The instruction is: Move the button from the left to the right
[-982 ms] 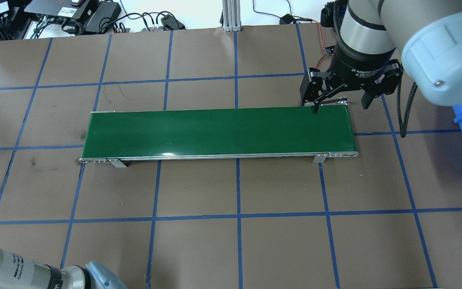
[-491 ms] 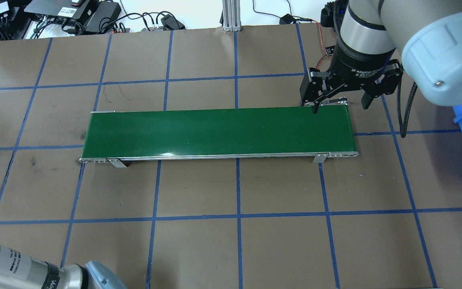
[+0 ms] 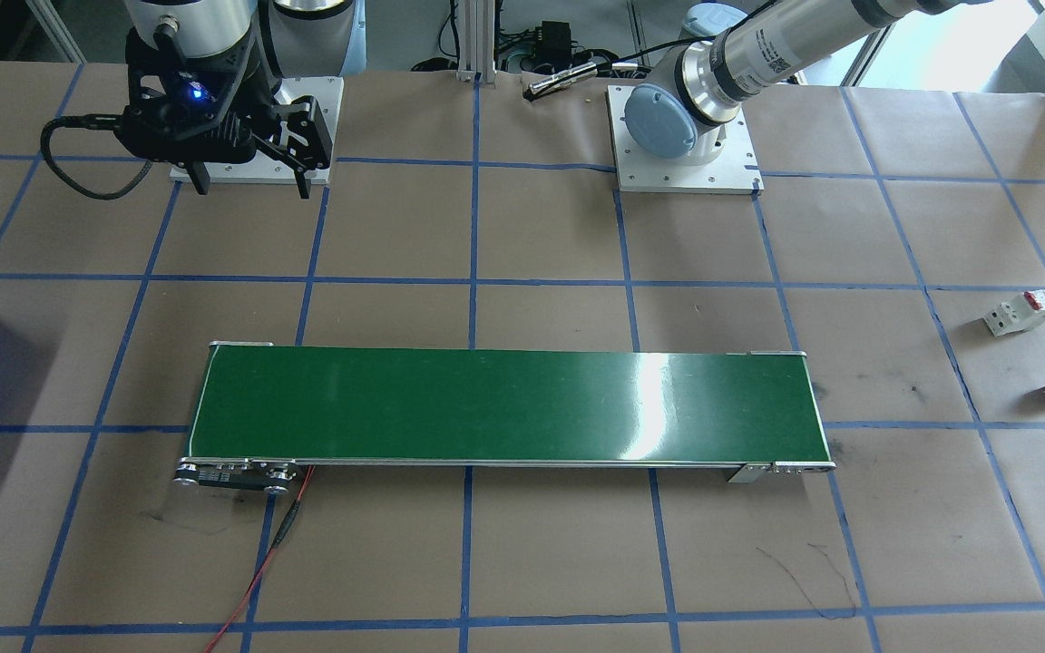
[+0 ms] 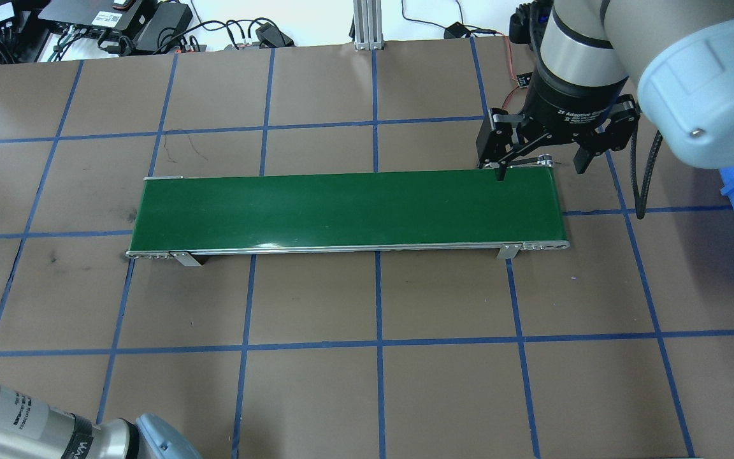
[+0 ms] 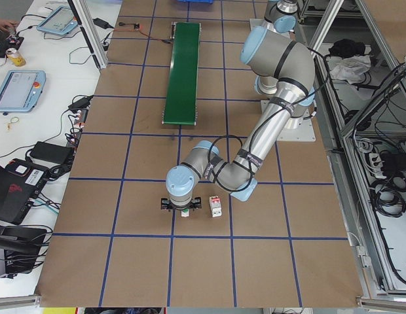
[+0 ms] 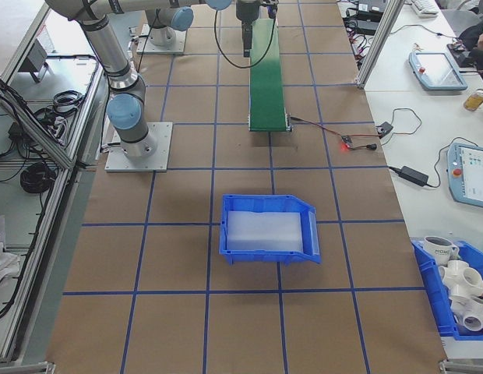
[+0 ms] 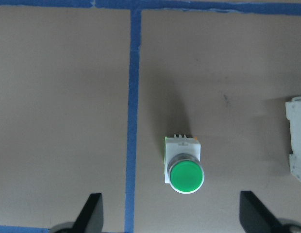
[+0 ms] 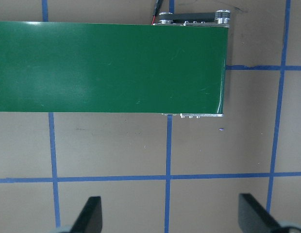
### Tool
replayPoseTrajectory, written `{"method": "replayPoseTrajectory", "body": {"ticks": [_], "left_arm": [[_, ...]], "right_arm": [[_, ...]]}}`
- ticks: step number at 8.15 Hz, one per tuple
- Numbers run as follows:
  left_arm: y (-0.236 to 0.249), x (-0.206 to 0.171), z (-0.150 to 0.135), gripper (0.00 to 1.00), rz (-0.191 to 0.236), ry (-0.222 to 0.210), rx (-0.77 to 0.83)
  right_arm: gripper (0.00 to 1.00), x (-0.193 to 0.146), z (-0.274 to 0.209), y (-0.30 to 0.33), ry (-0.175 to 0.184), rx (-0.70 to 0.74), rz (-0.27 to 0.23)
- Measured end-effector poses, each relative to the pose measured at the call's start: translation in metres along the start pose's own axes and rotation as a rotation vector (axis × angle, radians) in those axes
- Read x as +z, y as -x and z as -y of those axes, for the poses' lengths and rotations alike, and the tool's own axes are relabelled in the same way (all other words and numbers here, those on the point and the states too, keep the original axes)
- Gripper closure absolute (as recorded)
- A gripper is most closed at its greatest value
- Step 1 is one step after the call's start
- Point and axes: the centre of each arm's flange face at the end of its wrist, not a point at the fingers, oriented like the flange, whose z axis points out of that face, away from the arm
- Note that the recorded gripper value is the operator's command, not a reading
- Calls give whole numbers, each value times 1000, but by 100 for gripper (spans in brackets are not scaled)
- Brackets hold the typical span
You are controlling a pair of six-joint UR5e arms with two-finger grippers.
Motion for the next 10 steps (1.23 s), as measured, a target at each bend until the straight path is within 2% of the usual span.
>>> {"method": "replayPoseTrajectory", "body": {"ticks": [2, 5, 7, 8, 9, 10], "left_arm": [[0, 6, 0, 0, -4, 0, -2], [4, 27, -7, 0, 13, 26, -2], [-1, 40, -4, 0, -10, 20, -13], [-8, 47, 0, 0, -38, 20, -23], [-13, 54, 4, 4, -60, 16, -32], [-16, 58, 6, 27, -72, 14, -36]], "right_arm": [[0, 0, 0, 0, 0, 1, 3], [0, 0, 0, 0, 0, 1, 2], [0, 1, 0, 0, 1, 0, 0], [0, 1, 0, 0, 1, 0, 0], [0, 1, 0, 0, 1, 0, 0], [0, 1, 0, 0, 1, 0, 1]]}}
